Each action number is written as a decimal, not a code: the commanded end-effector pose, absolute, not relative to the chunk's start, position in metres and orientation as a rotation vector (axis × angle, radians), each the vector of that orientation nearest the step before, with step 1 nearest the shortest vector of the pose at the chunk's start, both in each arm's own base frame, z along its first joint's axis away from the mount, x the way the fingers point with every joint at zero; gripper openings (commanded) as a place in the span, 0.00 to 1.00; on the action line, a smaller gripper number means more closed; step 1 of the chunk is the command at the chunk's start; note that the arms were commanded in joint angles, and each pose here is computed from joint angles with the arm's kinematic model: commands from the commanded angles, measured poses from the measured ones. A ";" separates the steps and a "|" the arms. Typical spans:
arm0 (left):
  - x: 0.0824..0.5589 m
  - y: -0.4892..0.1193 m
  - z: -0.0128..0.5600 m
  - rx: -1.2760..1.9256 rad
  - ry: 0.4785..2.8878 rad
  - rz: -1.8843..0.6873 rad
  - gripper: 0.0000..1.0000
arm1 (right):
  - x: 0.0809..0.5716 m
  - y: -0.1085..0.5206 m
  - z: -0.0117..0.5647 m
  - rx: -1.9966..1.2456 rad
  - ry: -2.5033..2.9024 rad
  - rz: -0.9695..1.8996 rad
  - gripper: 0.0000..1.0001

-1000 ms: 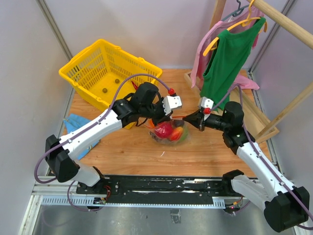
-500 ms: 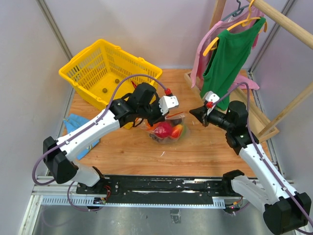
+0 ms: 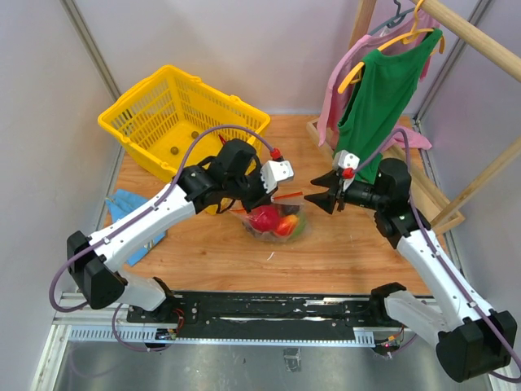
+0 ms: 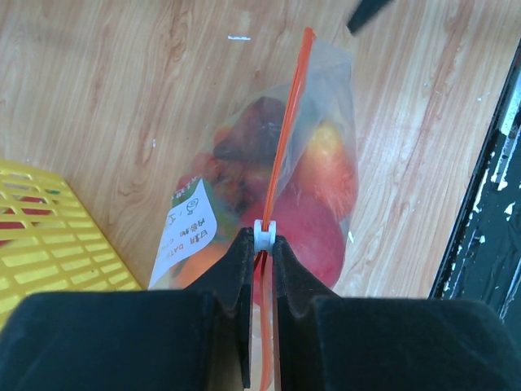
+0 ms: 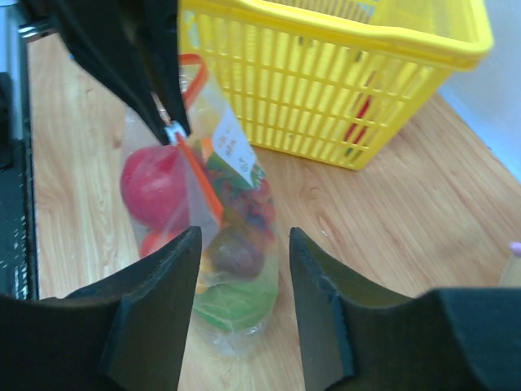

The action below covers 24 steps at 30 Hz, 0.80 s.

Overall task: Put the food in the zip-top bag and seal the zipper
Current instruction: Zip the zipper food storage bag at the center of the board.

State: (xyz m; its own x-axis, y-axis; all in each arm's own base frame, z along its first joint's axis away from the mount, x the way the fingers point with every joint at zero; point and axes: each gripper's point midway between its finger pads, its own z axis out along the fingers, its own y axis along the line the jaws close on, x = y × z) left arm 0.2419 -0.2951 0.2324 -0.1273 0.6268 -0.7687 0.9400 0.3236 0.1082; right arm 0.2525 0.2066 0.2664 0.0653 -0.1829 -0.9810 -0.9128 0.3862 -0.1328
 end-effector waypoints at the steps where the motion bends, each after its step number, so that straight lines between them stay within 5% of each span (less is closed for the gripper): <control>1: 0.251 -0.311 0.258 1.373 1.746 -0.576 0.00 | 0.233 0.222 0.289 -1.196 1.250 0.844 0.51; 9: 0.248 -0.322 0.266 1.390 1.704 -0.640 0.00 | 0.236 0.250 0.282 -1.261 1.244 0.933 0.53; 20: 0.244 -0.325 0.270 1.392 1.683 -0.673 0.00 | 0.244 0.270 0.267 -1.306 1.273 1.032 0.37; 24: 0.244 -0.325 0.268 1.391 1.687 -0.675 0.00 | 0.243 0.269 0.263 -1.318 1.291 1.038 0.22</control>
